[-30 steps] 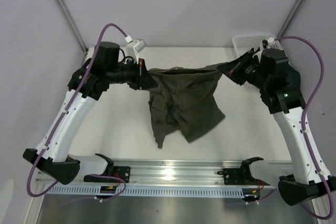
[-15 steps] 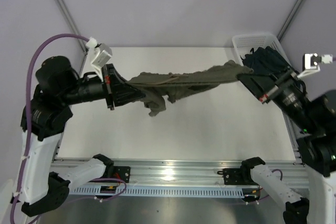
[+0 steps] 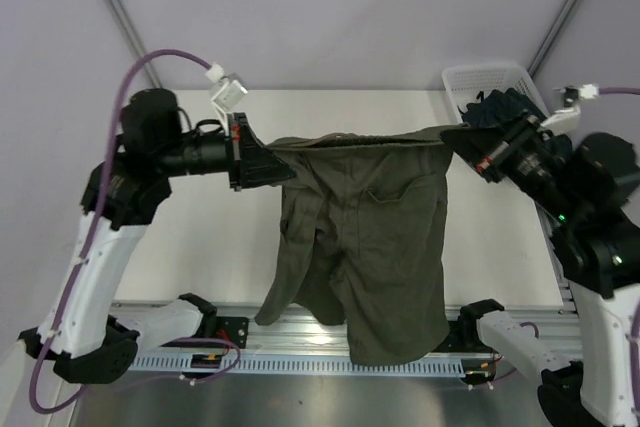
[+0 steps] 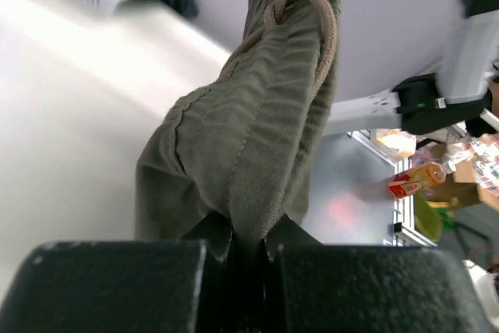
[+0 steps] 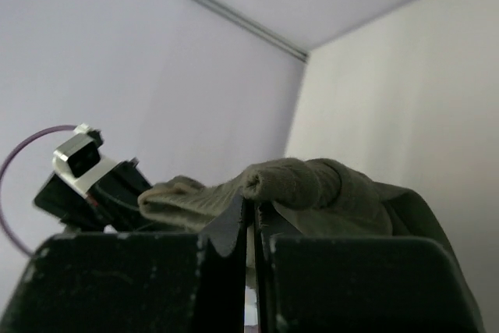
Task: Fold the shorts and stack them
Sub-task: Flatten the shorts out
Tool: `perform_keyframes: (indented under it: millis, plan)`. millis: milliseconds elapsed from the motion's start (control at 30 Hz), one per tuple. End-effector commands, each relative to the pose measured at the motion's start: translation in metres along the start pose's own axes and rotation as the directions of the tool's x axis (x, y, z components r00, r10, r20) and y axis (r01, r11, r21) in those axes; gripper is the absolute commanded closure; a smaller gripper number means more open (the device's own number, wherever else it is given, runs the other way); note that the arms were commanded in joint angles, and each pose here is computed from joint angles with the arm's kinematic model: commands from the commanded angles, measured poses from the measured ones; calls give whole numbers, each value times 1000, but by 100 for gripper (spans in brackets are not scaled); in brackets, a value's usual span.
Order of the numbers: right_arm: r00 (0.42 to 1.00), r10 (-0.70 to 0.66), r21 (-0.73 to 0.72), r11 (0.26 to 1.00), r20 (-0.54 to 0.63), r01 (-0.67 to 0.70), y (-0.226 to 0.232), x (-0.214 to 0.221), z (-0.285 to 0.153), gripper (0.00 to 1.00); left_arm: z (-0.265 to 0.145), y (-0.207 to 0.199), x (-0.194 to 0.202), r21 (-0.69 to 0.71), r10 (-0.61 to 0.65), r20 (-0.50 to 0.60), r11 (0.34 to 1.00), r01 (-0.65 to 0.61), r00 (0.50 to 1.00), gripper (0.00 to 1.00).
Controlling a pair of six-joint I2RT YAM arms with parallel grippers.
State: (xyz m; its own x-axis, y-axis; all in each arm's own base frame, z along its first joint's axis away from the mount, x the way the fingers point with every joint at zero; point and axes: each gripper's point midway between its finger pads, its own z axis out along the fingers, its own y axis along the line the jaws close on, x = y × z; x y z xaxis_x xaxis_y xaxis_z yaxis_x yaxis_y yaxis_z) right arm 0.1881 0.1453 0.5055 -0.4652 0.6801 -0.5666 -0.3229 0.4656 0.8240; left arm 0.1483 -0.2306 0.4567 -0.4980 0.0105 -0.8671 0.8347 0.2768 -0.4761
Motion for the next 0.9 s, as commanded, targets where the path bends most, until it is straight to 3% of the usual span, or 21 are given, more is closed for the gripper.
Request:
perform_keyframes:
  millis: [0,133,233,333,367,400,433,467,500,533,567,600,633,667,700,800,833,867]
  plan:
    - [999,-13,183,983,43,5,-66,-7,45,100,28,58,26,-74,-116,-38,991,113,993,100]
    - [1000,19,279,960,13,-22,-133,16,83,100,58,131,90,-164,-253,-136,959,230,958,100]
    - [999,47,364,930,-6,-42,-190,31,117,100,73,200,143,-313,-391,-199,894,320,899,100]
    - [997,75,415,908,-21,-60,-230,31,167,100,74,261,152,-455,-508,-177,802,387,843,100]
    - [997,71,388,920,-2,-65,-222,18,185,100,71,281,153,-524,-522,-159,764,377,838,100]
    - [998,69,367,928,9,-68,-221,10,204,100,72,292,120,-523,-499,-112,765,376,859,100]
    - [996,92,413,908,-18,-77,-253,18,234,100,82,316,133,-535,-565,-130,732,422,815,100]
    - [996,94,403,911,-11,-81,-256,12,252,100,87,327,134,-524,-589,-135,725,447,797,100]
    - [998,56,327,943,37,-65,-230,-19,276,100,90,334,81,-481,-535,-96,763,431,840,97]
    - [998,44,308,950,40,-55,-231,-28,294,100,98,371,102,-523,-608,-110,708,475,786,70]
    - [998,58,365,930,-7,-51,-275,-13,328,88,95,391,106,-558,-642,-96,668,493,761,51]
    - [1000,-9,317,948,2,8,-242,-46,346,62,79,407,53,-583,-603,-10,651,486,797,38]
    - [999,-23,336,941,-23,30,-246,-50,359,35,75,423,55,-600,-630,4,620,506,777,18]
    - [995,12,428,903,-101,33,-303,-24,383,3,73,444,54,-613,-634,27,600,513,773,5]
    - [994,-54,389,917,-97,88,-261,-51,375,1,51,460,49,-656,-639,90,539,528,764,1]
    - [974,-138,439,875,-182,206,-266,-44,355,0,13,468,46,-704,-614,179,466,536,769,1]
    - [952,-108,485,841,-288,242,-294,-7,353,2,8,478,72,-715,-636,192,432,550,748,1]
    - [953,-221,376,881,-208,286,-234,-32,344,3,-3,474,62,-712,-613,232,422,561,755,1]
